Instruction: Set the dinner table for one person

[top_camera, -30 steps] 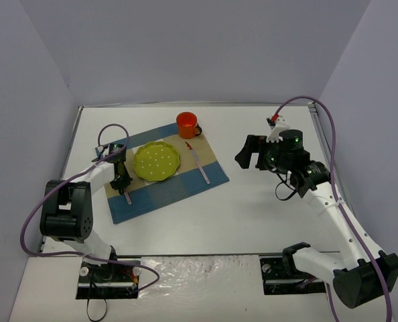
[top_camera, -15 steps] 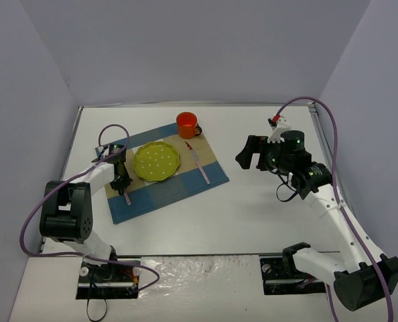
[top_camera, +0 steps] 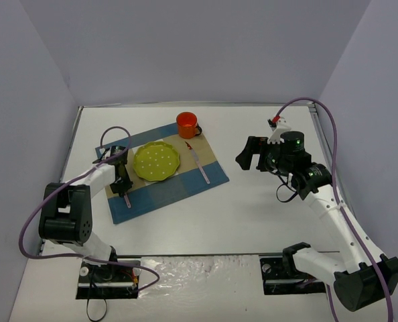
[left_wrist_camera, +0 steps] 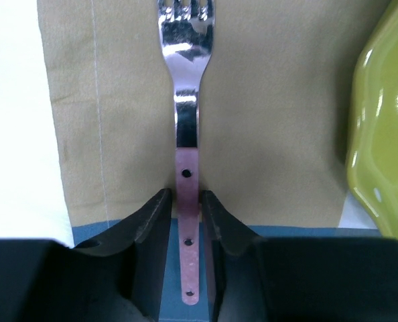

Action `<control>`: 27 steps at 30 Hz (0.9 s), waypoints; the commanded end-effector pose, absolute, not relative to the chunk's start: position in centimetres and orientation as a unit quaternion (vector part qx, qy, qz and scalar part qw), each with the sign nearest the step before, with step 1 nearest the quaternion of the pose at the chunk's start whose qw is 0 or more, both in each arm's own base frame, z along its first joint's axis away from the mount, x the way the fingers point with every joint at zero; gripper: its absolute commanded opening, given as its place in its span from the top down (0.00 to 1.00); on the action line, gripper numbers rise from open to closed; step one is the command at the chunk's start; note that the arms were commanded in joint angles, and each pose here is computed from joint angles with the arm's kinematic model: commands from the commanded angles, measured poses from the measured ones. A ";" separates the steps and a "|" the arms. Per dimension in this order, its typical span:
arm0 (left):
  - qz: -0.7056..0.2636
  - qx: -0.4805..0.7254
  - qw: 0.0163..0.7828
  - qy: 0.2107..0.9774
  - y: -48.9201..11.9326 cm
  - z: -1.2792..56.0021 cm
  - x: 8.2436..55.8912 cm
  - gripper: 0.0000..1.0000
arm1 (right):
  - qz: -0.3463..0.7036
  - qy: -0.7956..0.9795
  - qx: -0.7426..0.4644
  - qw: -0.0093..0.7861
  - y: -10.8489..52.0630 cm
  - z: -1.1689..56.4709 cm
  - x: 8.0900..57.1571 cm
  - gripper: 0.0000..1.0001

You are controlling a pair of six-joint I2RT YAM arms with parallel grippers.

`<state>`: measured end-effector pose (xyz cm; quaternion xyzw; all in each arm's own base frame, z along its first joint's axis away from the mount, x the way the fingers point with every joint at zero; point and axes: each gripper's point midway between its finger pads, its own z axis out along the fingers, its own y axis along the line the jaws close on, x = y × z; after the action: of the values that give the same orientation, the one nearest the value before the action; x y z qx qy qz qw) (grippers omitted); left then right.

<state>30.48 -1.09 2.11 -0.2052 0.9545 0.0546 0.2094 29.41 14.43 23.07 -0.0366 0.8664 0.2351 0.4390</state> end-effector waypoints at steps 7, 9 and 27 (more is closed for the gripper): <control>0.043 -0.217 0.236 0.946 -1.3 8.3 29.1 0.40 | 0.219 0.838 -0.042 0.498 13.4 26.3 30.0 0.00; 0.033 -0.216 0.276 0.936 -1.2 12.5 29.3 0.30 | 0.200 0.830 -0.034 0.520 12.5 27.6 30.2 0.00; 0.045 -0.197 0.540 0.817 3.4 31.7 17.3 0.03 | 0.024 0.713 0.094 0.695 1.3 37.4 24.8 0.00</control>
<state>19.16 2.52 32.50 -0.2084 0.8054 0.0128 0.5547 25.49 4.22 35.29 0.0503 0.7457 0.0725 0.6604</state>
